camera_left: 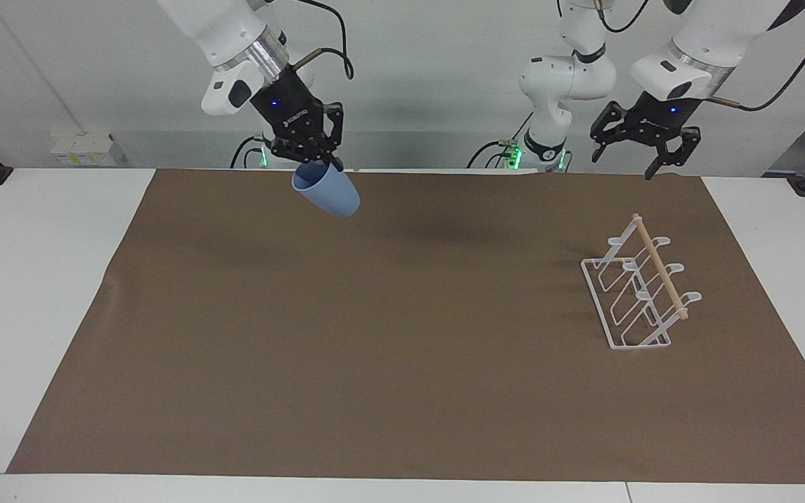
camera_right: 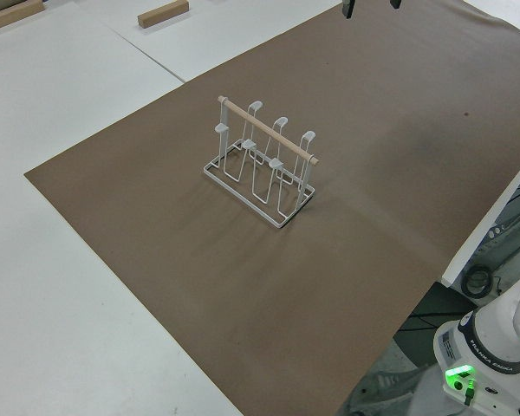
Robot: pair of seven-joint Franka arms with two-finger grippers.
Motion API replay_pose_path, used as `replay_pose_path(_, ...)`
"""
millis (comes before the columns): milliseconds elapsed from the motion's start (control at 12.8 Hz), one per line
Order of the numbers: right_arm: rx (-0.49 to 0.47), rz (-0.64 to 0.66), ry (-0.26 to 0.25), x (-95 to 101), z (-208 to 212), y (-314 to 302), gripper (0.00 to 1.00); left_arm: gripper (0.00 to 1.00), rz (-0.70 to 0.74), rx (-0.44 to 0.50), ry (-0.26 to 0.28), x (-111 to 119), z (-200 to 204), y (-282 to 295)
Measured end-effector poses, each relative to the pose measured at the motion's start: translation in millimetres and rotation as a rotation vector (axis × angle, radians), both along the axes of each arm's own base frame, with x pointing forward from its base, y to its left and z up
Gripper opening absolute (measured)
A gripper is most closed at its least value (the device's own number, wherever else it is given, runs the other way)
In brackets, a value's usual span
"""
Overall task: Hang cup on cup holder
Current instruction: 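Carry the cup toward the rack while the left gripper approaches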
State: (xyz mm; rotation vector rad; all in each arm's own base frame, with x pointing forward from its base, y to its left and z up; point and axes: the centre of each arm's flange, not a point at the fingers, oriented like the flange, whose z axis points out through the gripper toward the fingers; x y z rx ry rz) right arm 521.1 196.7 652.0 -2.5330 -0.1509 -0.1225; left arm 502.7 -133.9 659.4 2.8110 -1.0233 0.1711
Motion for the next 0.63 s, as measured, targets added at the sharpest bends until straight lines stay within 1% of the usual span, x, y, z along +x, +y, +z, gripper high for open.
replay_pose_path(78, 0.017, -0.033, 0.007, -4.1, 0, 15, 0.05, 1.0, -0.107, -0.034, -0.045, 2, -3, -6)
replay_pose_path(156, 0.031, -0.066, 0.009, -9.1, -1, 35, 0.05, 1.0, -0.185, -0.068, -0.076, 3, -6, -9)
replay_pose_path(313, 0.063, -0.129, 0.016, -21.3, -4, 76, 0.05, 1.0, -0.269, -0.131, -0.098, -1, -7, -22)
replay_pose_path(391, 0.079, -0.165, 0.031, -27.4, -5, 93, 0.05, 1.0, -0.31, -0.163, -0.111, -6, -4, -34)
replay_pose_path(547, 0.105, -0.214, 0.057, -33.9, -9, 115, 0.05, 1.0, -0.429, -0.192, -0.159, -15, 2, -64)
replay_pose_path(626, 0.118, -0.238, 0.067, -34.8, -11, 124, 0.05, 1.0, -0.486, -0.195, -0.173, -21, 4, -79)
